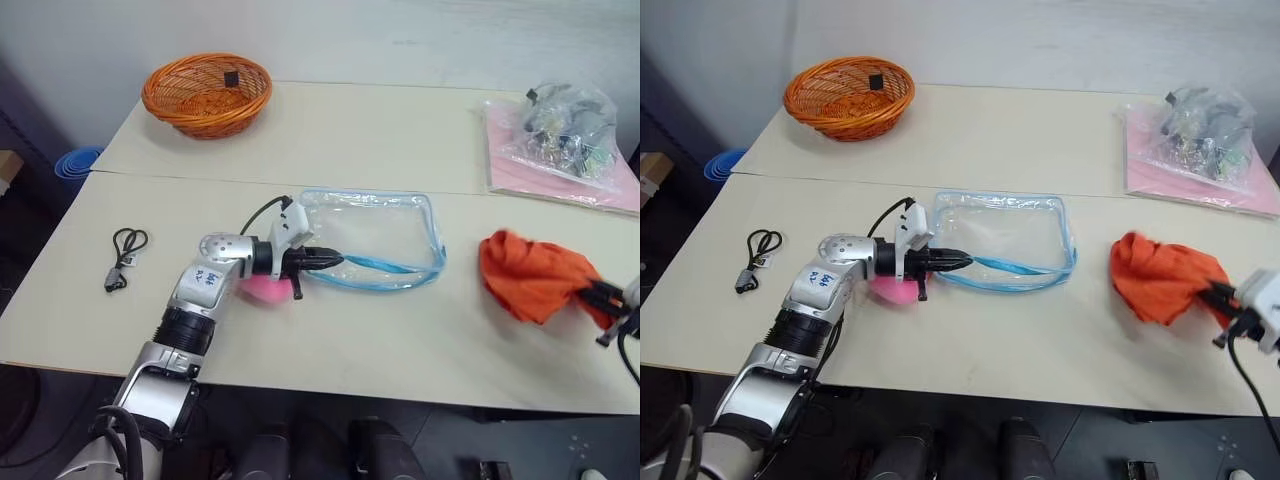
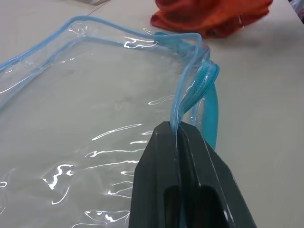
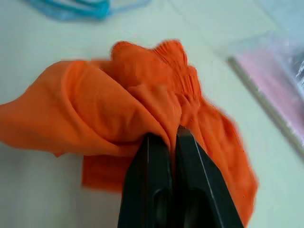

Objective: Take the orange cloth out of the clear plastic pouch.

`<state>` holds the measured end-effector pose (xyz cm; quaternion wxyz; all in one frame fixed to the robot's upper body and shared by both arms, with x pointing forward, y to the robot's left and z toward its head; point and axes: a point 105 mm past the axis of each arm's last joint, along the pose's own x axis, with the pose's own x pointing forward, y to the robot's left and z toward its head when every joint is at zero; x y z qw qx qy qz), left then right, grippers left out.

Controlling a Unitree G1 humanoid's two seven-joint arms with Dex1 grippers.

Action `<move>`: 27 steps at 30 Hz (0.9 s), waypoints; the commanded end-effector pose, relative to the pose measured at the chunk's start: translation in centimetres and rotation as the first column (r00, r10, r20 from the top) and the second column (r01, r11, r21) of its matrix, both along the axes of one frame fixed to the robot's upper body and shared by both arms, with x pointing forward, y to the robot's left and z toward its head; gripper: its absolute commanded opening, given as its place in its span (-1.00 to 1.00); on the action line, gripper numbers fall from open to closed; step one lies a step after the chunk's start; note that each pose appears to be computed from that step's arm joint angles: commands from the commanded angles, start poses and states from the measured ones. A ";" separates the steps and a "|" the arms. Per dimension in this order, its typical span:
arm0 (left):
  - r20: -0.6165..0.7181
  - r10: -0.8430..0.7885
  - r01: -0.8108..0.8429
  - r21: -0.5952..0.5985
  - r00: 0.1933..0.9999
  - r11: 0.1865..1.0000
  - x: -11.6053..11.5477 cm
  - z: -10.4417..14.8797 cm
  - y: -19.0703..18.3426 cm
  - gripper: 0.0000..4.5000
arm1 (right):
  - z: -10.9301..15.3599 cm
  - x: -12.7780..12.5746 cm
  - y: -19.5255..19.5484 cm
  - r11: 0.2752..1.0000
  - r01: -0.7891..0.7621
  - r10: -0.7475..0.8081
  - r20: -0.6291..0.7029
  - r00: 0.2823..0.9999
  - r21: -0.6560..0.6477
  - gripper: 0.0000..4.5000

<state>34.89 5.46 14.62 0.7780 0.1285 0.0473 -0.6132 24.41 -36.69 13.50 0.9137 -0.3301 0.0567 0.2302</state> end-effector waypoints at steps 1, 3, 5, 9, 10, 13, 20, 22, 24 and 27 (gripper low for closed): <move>0.053 -0.051 0.051 -0.003 0.997 0.999 -0.7 0.7 -0.1 -1.00 | -1.5 -1.8 -0.5 0.999 -0.029 0.028 -0.059 0.998 -0.015 -0.98; 0.055 -0.068 0.068 0.001 0.996 0.998 -0.9 0.7 0.0 -1.00 | -2.5 -2.7 -0.9 0.999 -0.008 0.012 -0.120 0.993 0.041 -0.78; 0.045 -0.106 0.106 0.009 0.993 0.994 -1.5 0.7 0.3 -1.00 | -2.3 -3.0 -1.3 1.000 0.000 0.002 -0.102 0.995 0.022 -0.58; 0.046 -0.179 0.178 0.021 0.983 0.984 -3.1 1.0 1.7 -0.45 | -1.2 -3.8 -0.9 0.999 -0.031 0.033 -0.087 0.996 0.029 0.01; 0.053 -0.192 0.191 0.019 0.980 0.981 -3.6 1.3 2.3 -0.28 | -0.8 -4.2 -0.3 0.997 -0.060 0.063 -0.096 0.993 0.038 0.19; 0.053 -0.207 0.207 0.019 0.977 0.978 -5.2 2.0 5.2 0.13 | 0.9 -5.6 3.0 0.975 -0.183 0.194 -0.083 0.977 0.126 0.63; 0.110 -0.004 -0.005 0.079 0.994 0.997 -7.0 0.3 13.6 1.00 | 1.6 -6.7 11.7 0.860 -0.360 0.423 -0.114 0.899 0.361 0.89; 0.119 0.048 -0.062 0.115 0.992 0.991 -7.7 -1.1 15.3 1.00 | 0.4 -7.0 13.2 0.844 -0.427 0.492 -0.150 0.858 0.324 0.99; 0.112 0.118 -0.134 0.150 0.987 0.980 -8.9 -2.6 17.0 1.00 | -0.4 -6.4 14.5 0.830 -0.482 0.527 -0.108 0.843 0.281 0.99; 0.126 0.164 -0.184 0.165 0.978 0.969 -10.2 -3.7 17.9 1.00 | -1.4 -5.6 15.2 0.827 -0.509 0.536 -0.065 0.841 0.240 0.99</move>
